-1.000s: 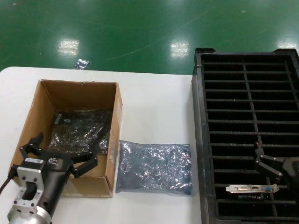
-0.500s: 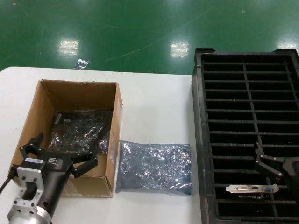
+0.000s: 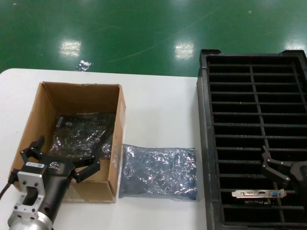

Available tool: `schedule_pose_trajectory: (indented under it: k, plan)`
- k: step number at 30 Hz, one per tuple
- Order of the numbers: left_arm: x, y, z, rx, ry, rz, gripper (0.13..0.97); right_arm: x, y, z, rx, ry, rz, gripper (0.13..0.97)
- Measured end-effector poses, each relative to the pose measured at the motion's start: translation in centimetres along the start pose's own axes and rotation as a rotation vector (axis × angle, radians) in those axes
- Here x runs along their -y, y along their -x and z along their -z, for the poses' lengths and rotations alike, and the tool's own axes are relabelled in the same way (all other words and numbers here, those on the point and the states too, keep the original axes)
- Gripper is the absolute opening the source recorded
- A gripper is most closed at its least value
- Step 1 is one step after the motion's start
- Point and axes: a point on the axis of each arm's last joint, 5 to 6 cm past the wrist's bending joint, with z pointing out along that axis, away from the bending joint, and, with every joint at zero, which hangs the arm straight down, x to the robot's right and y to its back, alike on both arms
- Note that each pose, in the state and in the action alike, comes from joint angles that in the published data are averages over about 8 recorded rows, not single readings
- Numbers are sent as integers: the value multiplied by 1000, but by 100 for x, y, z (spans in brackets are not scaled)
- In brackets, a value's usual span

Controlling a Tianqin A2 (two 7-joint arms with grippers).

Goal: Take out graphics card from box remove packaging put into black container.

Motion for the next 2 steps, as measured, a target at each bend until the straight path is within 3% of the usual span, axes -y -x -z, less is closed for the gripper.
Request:
schedule_pose_trajectory:
  k: [2]
  plan:
    - [0, 0, 0, 0, 0, 0, 966, 0, 0, 0, 0, 0, 0, 966]
